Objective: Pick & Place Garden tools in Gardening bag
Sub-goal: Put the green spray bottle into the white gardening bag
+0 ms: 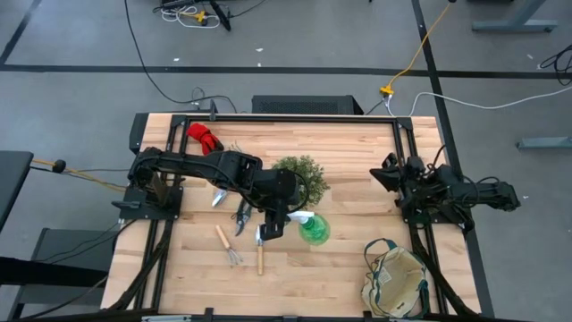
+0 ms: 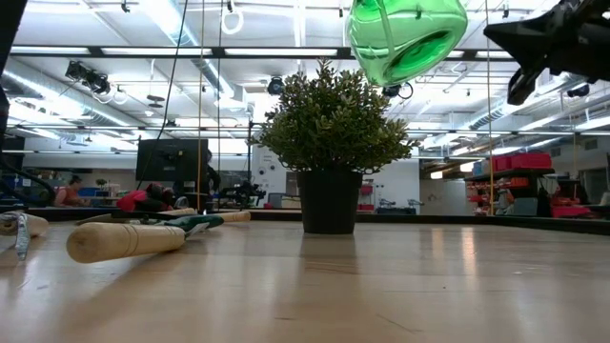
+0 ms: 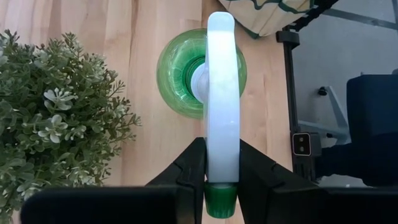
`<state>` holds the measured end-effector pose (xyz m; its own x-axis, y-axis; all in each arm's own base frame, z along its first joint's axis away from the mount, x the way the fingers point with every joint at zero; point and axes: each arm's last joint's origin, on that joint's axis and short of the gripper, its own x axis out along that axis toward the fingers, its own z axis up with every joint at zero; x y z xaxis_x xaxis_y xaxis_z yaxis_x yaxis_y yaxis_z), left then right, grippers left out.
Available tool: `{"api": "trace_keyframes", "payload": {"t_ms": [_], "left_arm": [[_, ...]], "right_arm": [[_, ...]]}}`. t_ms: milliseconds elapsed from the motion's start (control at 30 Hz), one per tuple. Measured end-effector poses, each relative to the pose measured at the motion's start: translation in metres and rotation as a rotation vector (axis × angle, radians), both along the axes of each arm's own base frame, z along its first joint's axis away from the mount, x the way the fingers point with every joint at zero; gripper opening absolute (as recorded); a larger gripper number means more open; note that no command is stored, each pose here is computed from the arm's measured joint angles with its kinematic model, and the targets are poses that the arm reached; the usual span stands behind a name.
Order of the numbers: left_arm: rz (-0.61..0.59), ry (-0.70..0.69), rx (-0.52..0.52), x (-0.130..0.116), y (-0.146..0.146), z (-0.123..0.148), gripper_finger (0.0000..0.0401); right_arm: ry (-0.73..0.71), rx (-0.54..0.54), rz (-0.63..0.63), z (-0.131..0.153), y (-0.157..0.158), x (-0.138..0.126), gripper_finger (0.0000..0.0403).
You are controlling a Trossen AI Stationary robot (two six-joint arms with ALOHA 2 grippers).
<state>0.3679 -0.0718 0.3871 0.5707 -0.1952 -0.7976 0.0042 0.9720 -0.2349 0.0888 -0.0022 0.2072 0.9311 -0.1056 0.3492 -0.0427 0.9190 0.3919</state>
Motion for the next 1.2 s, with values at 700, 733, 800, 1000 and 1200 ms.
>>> {"api": "trace_keyframes", "payload": {"t_ms": [700, 733, 800, 1000, 1200], "left_arm": [[0.016, 0.006, -0.013, 0.0, 0.0, 0.0, 0.0068], [0.014, 0.007, -0.015, 0.0, 0.0, 0.0, 0.0067], [0.012, 0.01, -0.021, 0.0, 0.0, 0.0, 0.0067], [0.014, 0.026, -0.02, -0.002, 0.0, -0.001, 0.0068], [0.014, 0.049, -0.016, -0.003, 0.0, -0.002, 0.0069]], "right_arm": [[0.085, -0.067, -0.069, 0.095, -0.001, 0.013, 0.0001], [0.096, -0.067, -0.069, 0.101, -0.001, 0.016, 0.0001], [0.118, -0.069, -0.069, 0.113, -0.001, 0.021, 0.0001], [0.167, -0.136, -0.03, 0.154, 0.001, 0.039, 0.0001], [0.191, -0.214, -0.034, 0.194, 0.001, 0.051, 0.0001]]}}
